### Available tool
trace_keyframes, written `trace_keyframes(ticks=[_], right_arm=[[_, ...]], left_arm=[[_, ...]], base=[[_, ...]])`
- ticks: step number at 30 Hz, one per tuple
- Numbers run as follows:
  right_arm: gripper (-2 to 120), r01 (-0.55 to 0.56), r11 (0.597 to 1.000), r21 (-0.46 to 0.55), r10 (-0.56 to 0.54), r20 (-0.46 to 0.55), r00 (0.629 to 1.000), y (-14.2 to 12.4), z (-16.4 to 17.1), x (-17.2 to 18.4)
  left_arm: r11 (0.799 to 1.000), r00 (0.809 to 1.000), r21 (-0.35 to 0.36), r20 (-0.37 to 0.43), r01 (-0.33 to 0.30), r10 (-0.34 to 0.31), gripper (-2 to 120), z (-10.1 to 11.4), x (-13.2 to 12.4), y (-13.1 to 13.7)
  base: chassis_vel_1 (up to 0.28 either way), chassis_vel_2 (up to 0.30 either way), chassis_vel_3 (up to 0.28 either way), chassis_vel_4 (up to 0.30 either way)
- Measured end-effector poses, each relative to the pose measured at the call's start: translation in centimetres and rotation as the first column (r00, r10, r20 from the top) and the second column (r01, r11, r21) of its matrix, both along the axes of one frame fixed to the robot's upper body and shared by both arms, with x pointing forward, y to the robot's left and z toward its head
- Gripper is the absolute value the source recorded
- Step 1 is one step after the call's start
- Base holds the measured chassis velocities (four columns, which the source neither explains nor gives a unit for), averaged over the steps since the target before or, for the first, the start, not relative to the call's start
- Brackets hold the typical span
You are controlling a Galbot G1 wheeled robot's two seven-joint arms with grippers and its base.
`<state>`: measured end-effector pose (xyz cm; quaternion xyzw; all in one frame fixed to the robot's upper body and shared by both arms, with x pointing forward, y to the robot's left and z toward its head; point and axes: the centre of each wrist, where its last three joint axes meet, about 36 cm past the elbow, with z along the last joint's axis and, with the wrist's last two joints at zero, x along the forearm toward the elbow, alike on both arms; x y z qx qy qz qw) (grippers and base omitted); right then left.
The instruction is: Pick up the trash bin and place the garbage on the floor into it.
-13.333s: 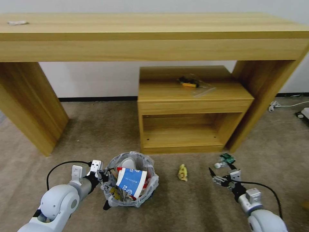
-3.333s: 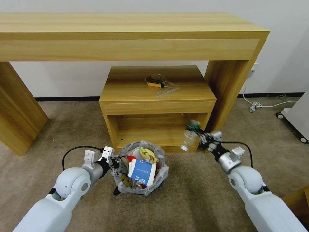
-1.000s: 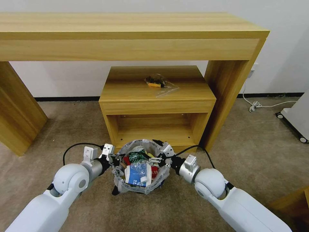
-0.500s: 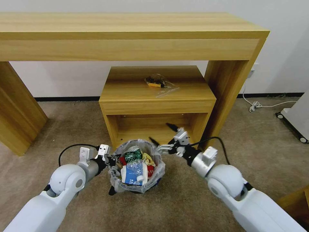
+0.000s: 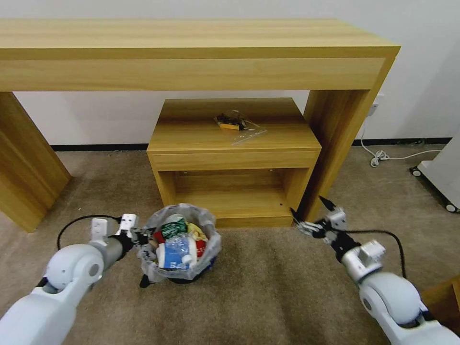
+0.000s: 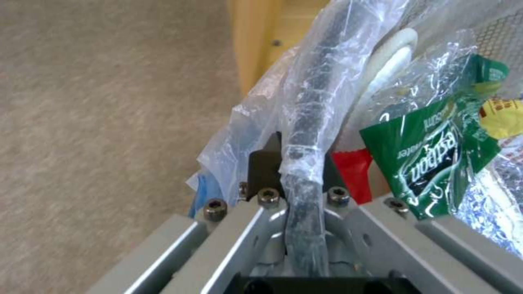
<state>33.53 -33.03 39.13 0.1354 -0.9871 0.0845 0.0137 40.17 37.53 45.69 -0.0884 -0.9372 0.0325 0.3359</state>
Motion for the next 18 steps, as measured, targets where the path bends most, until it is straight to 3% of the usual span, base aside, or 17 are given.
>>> trace_keyframes(ticks=[7,18], right_arm=[[100,0.084,0.995,0.063,-0.084,-0.002,0.996,0.3,-2.0,-0.9],[100,0.124,0.985,0.124,-0.122,-0.026,0.992,1.1,-2.3,-0.5]], left_arm=[[0.992,0.991,0.012,-0.029,-0.128,0.128,0,-1.3,-2.2,3.7],[0.984,0.982,-0.011,-0.060,-0.178,0.177,0,-2.8,-2.6,4.9]], base=[[0.000,0.000,0.000,0.000],[0.000,0.000,0.000,0.000]])
